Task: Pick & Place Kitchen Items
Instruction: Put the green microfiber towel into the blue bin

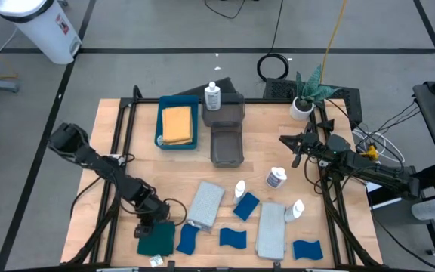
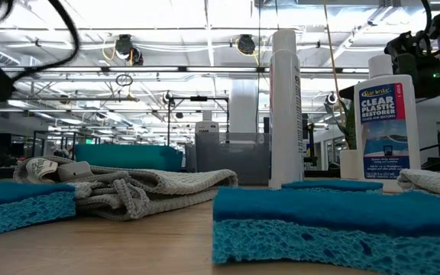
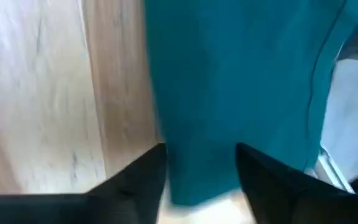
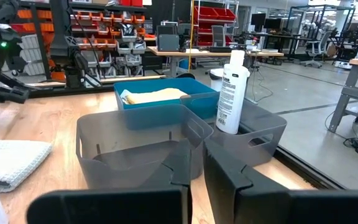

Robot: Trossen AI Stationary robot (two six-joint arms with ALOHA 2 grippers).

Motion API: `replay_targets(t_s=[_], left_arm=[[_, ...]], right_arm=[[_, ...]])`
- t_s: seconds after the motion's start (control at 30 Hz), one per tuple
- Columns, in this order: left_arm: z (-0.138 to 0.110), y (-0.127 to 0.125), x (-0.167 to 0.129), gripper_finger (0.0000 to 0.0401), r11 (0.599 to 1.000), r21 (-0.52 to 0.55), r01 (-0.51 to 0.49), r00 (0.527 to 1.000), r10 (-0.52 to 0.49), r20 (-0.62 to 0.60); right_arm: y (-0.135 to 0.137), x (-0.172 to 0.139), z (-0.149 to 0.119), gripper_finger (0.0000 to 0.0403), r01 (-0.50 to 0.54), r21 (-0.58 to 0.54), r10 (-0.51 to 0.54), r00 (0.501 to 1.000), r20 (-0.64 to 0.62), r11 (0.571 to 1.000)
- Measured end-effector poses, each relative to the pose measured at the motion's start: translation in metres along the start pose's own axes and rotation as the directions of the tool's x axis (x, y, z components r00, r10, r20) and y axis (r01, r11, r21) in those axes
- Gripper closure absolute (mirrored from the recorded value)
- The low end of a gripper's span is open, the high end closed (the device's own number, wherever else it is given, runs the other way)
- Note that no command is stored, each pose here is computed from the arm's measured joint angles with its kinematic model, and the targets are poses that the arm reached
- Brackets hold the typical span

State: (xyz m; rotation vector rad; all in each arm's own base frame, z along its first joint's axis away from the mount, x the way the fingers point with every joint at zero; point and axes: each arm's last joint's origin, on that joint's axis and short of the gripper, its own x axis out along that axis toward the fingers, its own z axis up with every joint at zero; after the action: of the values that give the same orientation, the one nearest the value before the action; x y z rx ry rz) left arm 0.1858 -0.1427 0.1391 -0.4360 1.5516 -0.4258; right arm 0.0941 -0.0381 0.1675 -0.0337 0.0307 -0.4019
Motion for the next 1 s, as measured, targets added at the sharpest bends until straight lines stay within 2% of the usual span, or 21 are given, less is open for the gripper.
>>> replay_targets(t_s=[0.13, 0.2, 0.27, 0.37, 0.5, 0.6, 0.77, 0.87, 1.0], left_arm=[[0.004, -0.002, 0.001, 0.0282, 0.998, 0.06, -0.024, 0.997, 0.02, 0.068], [0.004, -0.003, 0.001, 0.0311, 0.997, 0.055, -0.059, 0.993, 0.053, 0.106], [0.004, -0.002, 0.001, 0.0334, 0.994, 0.027, -0.103, 0.987, 0.099, 0.131], [0.004, -0.002, 0.001, 0.0357, 0.993, 0.013, -0.118, 0.982, 0.115, 0.15], [0.004, -0.002, 0.002, 0.0371, 0.99, 0.019, -0.137, 0.978, 0.132, 0.158], [0.004, 0.001, 0.001, 0.0377, 0.98, 0.059, -0.19, 0.969, 0.178, 0.17], [0.004, 0.01, -0.008, 0.0397, 0.961, -0.076, -0.266, 0.945, 0.276, 0.176], [0.005, -0.001, -0.021, 0.0397, 0.97, -0.066, -0.235, 0.944, 0.244, 0.222], [0.012, -0.032, -0.036, 0.0397, 0.991, 0.025, -0.129, 0.94, 0.115, 0.321]], right_arm=[[0.0, 0.0, 0.0, 0.0383, 0.0, 0.0, 0.0, 1.0, 0.0, 1.0], [0.0, 0.0, 0.0, 0.0383, 0.0, 0.0, 0.0, 1.0, 0.0, 1.0], [0.0, 0.0, 0.0, 0.0383, 0.0, 0.0, 0.0, 1.0, 0.0, 1.0], [0.0, 0.0, 0.0, 0.0383, 0.0, 0.0, 0.0, 1.0, 0.0, 1.0], [0.0, 0.0, 0.0, 0.0383, 0.0, 0.0, 0.0, 1.0, 0.0, 1.0], [0.0, 0.0, 0.0, 0.0383, 0.0, 0.0, 0.0, 1.0, 0.0, 1.0], [0.0, 0.0, 0.0, 0.0383, 0.0, 0.0, 0.0, 1.0, 0.0, 1.0], [0.0, 0.0, 0.0, 0.0383, 0.0, 0.0, 0.0, 1.0, 0.0, 1.0], [0.0, 0.0, 0.0, 0.0383, 0.0, 0.0, 0.0, 1.0, 0.0, 1.0]])
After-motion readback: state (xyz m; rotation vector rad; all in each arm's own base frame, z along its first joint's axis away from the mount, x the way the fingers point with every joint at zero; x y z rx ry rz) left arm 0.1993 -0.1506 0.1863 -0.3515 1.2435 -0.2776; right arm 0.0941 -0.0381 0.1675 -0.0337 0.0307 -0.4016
